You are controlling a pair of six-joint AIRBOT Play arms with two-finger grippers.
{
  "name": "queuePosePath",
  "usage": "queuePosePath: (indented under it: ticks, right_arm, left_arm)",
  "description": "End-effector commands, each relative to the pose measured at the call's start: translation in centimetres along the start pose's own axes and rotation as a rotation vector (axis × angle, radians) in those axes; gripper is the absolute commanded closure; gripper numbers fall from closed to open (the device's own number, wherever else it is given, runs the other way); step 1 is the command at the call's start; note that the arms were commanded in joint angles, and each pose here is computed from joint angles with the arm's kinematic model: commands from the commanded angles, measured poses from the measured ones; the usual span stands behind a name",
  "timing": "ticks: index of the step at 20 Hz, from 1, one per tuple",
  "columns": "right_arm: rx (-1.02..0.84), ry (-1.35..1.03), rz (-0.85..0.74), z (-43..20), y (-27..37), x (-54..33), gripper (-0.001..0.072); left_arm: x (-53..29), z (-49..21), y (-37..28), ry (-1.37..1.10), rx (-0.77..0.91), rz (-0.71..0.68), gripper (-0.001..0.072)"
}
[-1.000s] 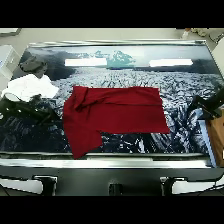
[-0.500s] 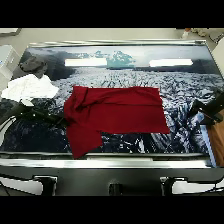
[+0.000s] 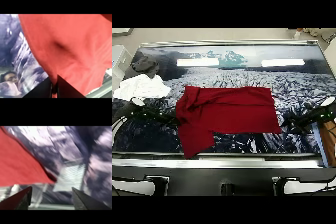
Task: Fold the clothes and pants, and hang the long-sleeved shirts on hangers.
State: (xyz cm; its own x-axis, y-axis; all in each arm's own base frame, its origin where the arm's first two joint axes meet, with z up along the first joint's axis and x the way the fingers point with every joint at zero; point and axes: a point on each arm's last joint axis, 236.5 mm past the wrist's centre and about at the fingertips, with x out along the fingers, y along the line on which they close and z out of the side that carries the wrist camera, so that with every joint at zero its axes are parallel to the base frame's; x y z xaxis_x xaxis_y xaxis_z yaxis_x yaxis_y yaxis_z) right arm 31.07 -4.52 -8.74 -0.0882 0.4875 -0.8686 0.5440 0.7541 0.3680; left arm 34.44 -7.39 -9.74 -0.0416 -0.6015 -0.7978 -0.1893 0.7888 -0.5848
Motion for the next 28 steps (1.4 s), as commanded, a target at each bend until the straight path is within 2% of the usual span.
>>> queuePosePath:
  ticks: [1, 3, 4, 6, 7, 9, 11, 14, 16, 18, 20, 23, 28]
  right_arm:
    - [0.02, 0.0, 0.098, 0.6, 1.5, 2.5, 0.0159]
    - [-0.01, 0.018, 0.114, 0.5, 2.6, 3.4, 0.0162]
    - [-0.031, 0.02, 0.106, 0.4, 3.2, 3.8, 0.0199]
    - [-0.061, 0.024, 0.095, 0.1, 4.2, 4.4, 0.0496]
    - [-0.079, 0.039, 0.096, -0.3, 4.7, 4.3, 0.0675]
    - [-0.137, 0.029, 0.108, -0.4, 6.0, 2.2, 0.0677]
    - [-0.232, -0.087, 0.118, 0.8, 8.6, -2.6, 0.0677]
    - [-0.479, -0.517, 0.136, 2.8, 15.8, -17.0, 0.0678]
    - [-0.647, -0.885, 0.128, 0.3, 20.8, -29.3, 0.0678]
    - [-0.754, -1.278, 0.101, -6.3, 23.9, -41.5, 0.0677]
    - [-0.81, -1.547, 0.07, -14.7, 24.5, -48.7, 0.0677]
    - [-0.834, -1.708, 0.036, -24.6, 23.0, -51.2, 0.0677]
    - [-0.8, -1.997, 0.067, -34.1, 21.4, -55.5, 0.0677]
  left_arm:
    - [-0.5, 0.0, -0.5, -0.009, 0.001, -0.006, 0.0684]
    - [-0.8, 0.0, -0.8, -0.019, -0.003, -0.008, 0.0684]
    - [-1.0, 0.1, -0.9, -0.025, 0.001, -0.007, 0.0684]
    - [-1.4, 0.1, -1.2, -0.037, 0.01, -0.007, 0.0684]
    - [-1.6, 0.1, -1.4, -0.044, 0.014, -0.006, 0.0684]
    - [-2.8, 0.7, -2.1, -0.07, 0.038, -0.008, 0.0684]
    - [-6.1, 2.6, -4.4, -0.166, 0.113, -0.001, 0.0685]
    - [-18.4, 6.7, -12.4, -0.527, 0.337, 0.029, 0.0686]
    - [-30.9, 6.1, -20.7, -0.887, 0.53, 0.047, 0.0685]
    - [-42.7, 0.3, -28.9, -1.243, 0.71, 0.046, 0.0685]
    - [-49.8, -8.0, -34.3, -1.484, 0.844, 0.034, 0.0685]
    - [-52.1, -17.5, -36.7, -1.607, 0.945, 0.043, 0.0685]
    - [-55.4, -27.2, -37.6, -1.83, 0.954, 0.031, 0.0685]
